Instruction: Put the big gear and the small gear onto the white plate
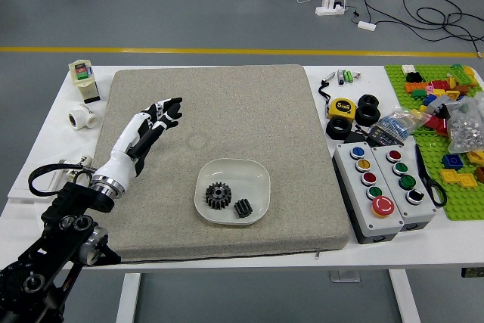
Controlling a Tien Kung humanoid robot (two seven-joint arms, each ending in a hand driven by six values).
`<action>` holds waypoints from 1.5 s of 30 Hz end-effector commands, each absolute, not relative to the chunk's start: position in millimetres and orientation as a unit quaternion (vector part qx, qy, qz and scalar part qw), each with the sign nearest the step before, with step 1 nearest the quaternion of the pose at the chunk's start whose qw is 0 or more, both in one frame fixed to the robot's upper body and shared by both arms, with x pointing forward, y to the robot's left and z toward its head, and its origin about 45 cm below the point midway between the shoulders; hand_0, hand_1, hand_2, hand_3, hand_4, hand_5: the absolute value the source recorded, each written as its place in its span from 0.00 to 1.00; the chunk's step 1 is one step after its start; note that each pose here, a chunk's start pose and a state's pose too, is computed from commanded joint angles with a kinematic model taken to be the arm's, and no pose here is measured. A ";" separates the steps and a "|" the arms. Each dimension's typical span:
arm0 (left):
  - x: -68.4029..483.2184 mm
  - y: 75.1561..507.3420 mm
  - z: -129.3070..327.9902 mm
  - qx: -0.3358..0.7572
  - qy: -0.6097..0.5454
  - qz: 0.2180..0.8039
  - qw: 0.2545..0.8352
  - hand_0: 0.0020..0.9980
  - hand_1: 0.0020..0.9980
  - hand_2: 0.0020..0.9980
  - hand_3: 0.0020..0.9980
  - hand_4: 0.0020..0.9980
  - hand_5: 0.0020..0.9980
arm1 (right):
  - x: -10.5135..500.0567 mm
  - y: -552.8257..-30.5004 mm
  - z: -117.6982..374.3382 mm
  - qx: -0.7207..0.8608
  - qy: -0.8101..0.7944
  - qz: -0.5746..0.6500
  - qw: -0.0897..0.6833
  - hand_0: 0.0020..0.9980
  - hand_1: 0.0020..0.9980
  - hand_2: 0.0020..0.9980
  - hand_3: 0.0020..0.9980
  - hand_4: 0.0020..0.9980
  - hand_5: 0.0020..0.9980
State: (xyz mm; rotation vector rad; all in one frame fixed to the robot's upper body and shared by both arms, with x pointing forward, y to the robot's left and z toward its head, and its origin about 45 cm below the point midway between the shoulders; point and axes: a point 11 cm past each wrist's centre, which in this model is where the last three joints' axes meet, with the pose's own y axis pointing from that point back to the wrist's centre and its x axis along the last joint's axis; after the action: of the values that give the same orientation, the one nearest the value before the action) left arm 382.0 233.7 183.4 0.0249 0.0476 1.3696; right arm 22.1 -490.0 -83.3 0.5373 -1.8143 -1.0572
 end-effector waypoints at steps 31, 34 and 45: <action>382.3 296.4 177.5 -0.066 0.115 0.703 0.699 0.85 0.86 0.88 0.81 0.89 0.85 | 29.8 -492.9 -81.2 0.222 -0.744 -0.427 0.463 0.61 0.61 0.70 0.57 0.77 0.74; 381.0 299.6 176.8 -0.066 0.114 0.706 0.696 0.85 0.86 0.88 0.81 0.89 0.85 | 29.9 -492.9 -81.2 0.222 -0.744 -0.427 0.463 0.61 0.61 0.70 0.57 0.77 0.74; 380.5 300.9 174.9 -0.061 0.112 0.706 0.697 0.85 0.85 0.88 0.81 0.89 0.85 | 31.0 -492.0 -81.5 0.222 -0.744 -0.428 0.462 0.61 0.61 0.70 0.57 0.77 0.74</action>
State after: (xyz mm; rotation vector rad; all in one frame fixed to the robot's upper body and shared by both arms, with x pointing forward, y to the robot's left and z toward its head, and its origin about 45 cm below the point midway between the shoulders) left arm 380.5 300.9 174.9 -0.1361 0.2493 1.5734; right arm 31.0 -492.0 -81.5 0.5460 -1.8308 -1.0533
